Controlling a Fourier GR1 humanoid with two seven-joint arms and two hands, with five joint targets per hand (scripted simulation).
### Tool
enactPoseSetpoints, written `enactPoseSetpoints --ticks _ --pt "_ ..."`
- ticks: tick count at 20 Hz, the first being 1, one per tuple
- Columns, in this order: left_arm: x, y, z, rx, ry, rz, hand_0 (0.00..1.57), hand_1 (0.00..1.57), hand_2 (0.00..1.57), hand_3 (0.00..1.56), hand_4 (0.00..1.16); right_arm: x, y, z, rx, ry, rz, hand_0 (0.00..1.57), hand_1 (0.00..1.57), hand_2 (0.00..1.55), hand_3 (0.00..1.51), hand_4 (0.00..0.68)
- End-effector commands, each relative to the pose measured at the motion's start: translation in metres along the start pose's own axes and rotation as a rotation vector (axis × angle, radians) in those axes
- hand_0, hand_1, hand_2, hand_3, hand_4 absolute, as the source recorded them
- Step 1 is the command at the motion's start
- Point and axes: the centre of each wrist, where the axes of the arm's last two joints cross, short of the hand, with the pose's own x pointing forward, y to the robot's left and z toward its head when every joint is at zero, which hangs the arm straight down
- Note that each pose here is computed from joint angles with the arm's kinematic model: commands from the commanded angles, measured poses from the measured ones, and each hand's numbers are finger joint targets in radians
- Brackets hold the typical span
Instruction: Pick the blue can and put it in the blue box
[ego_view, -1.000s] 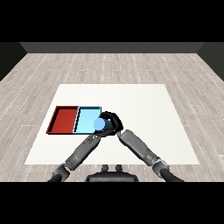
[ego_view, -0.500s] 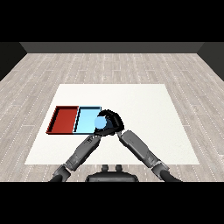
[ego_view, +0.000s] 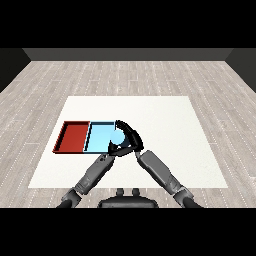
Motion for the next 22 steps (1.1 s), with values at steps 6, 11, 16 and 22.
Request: enactPoseSetpoints --ticks 6,11,16,22 --pt "-0.002 0.018 -0.0061 0.009 -0.011 -0.032 1.57 1.57 1.57 1.51 1.13 0.009 0.000 0.011 -0.030 0.015 -0.051 0.00 0.00 0.00 0.00 0.000" --pt "-0.018 0.028 0.0086 0.018 0.003 -0.062 1.57 1.57 1.57 1.50 1.13 0.029 -0.043 0.018 -0.057 -0.021 -0.041 0.00 0.00 0.00 0.00 0.000" --pt "0.000 0.032 -0.0071 0.042 -0.008 -0.080 1.57 1.57 1.57 1.49 1.12 0.047 -0.064 0.036 -0.114 -0.064 -0.035 0.00 0.00 0.00 0.00 0.000" --pt "-0.024 0.041 0.0042 0.064 0.016 -0.128 1.57 1.57 1.57 1.49 1.12 0.057 -0.100 0.089 -0.223 -0.150 -0.085 0.00 0.00 0.00 0.00 0.000"
